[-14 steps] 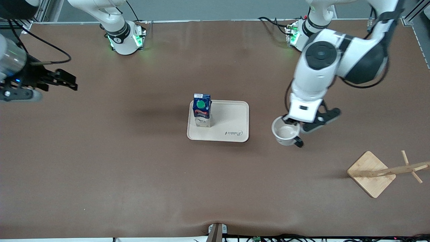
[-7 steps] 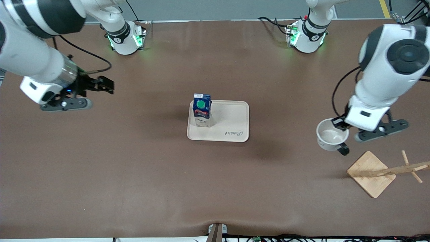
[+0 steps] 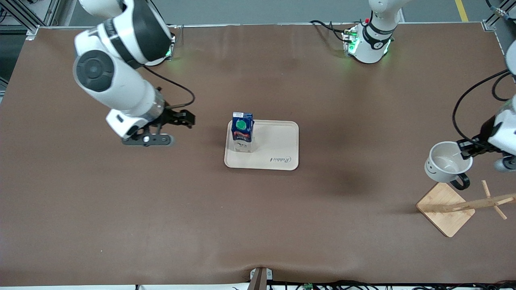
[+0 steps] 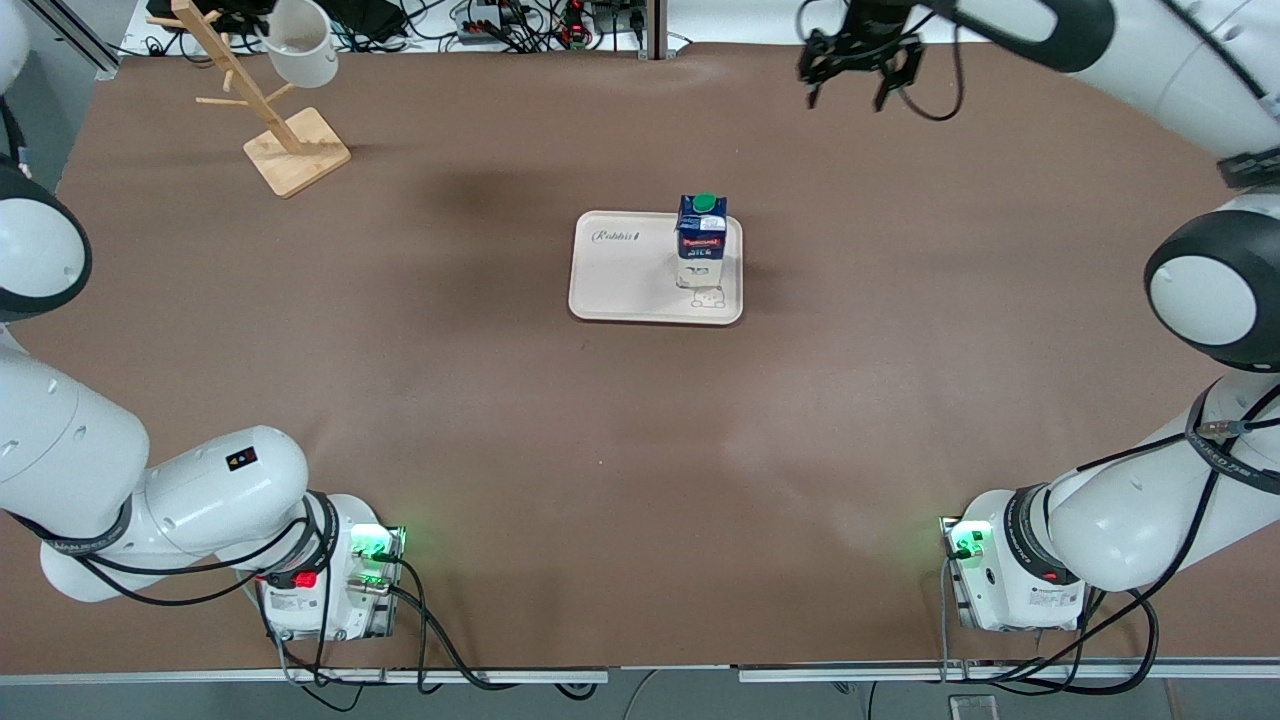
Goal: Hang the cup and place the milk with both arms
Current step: 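Carry the mug toward the wooden stand while the right gripper reaches the milk, then grasp the milk carton with the right gripper while the left gripper hangs the mug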
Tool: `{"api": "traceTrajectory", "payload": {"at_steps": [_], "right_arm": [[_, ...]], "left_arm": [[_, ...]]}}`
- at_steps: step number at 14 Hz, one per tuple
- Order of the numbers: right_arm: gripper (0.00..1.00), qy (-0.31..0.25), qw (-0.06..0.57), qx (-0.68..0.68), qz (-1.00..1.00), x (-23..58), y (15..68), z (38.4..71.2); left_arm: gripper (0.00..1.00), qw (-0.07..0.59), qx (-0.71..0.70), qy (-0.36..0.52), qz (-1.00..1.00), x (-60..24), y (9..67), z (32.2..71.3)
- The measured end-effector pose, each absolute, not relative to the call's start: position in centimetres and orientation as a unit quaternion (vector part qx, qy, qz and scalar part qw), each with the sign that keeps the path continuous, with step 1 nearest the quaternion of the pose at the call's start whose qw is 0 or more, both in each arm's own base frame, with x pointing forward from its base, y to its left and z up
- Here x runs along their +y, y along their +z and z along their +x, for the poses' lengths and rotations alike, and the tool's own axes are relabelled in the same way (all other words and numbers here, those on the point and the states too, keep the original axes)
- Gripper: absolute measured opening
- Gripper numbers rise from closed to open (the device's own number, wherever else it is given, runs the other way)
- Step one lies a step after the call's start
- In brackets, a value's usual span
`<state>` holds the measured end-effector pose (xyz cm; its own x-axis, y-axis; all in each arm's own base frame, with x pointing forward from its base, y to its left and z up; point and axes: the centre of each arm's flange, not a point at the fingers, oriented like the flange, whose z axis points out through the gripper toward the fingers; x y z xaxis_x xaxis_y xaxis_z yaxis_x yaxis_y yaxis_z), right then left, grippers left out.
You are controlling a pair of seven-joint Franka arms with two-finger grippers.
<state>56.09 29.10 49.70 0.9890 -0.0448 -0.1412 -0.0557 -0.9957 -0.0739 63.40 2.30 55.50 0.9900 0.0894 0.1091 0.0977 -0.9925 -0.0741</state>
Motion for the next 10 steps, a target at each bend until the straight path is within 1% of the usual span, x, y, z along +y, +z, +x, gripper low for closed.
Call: {"api": "traceTrajectory", "payload": {"at_steps": [5,8,10], "right_arm": [[1.00,0.059,0.040,0.043,-0.997,36.6,45.9,54.3],[1.00,0.062,0.035,0.027,-0.997,40.0,42.6,53.3],[1.00,0.066,0.031,0.019,-0.997,41.3,41.0,52.8]], "left_arm": [[0.07,-0.028,-0.025,-0.063,-0.997,9.0,55.3,63.6],[0.07,-0.069,-0.008,-0.085,-0.994,11.2,54.4,64.6],[0.07,-0.081,-0.007,-0.091,-0.992,12.0,53.7,65.3]]}}
